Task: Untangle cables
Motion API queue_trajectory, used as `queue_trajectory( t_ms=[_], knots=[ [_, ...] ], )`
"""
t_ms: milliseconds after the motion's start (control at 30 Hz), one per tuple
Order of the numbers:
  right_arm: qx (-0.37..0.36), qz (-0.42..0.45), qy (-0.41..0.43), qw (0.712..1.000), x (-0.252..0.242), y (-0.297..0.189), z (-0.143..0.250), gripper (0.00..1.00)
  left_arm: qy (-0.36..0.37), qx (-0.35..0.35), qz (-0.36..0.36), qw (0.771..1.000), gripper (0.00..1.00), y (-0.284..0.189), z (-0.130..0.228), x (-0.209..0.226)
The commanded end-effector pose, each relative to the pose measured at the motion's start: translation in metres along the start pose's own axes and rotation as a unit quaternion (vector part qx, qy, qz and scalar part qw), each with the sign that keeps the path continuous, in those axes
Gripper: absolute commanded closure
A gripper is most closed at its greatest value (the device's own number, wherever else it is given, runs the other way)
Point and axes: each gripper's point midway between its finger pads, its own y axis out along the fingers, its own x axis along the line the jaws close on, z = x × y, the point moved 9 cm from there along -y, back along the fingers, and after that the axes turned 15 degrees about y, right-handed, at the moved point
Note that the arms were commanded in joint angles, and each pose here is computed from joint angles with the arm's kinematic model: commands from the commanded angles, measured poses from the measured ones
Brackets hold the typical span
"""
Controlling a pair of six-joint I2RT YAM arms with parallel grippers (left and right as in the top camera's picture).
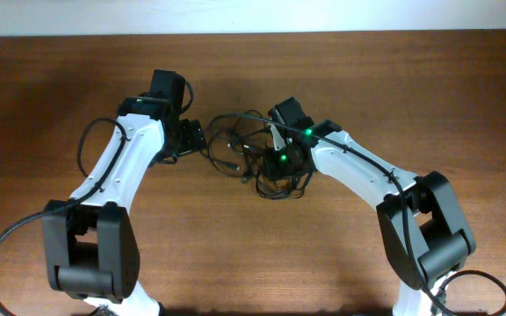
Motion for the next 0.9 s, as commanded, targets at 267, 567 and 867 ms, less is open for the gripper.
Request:
queue_trajectory(
  t_ms=[267,567,867],
  knots=[
    [0.076,-0.040,-0.219,0.972,0.000,-0.010,0.022,0.56,0.001,0.006,-0.011,1.000,0.01,0.004,0.002,0.002],
    [0.070,-0.005,-0.223,0.972,-0.012,0.016,0.020,0.64,0.001,0.006,-0.011,1.000,0.01,0.004,0.002,0.002],
    [0.048,0.031,-0.232,0.971,-0.014,0.023,0.014,0.87,0.001,0.006,-0.011,1.000,0.01,0.004,0.002,0.002]
  ],
)
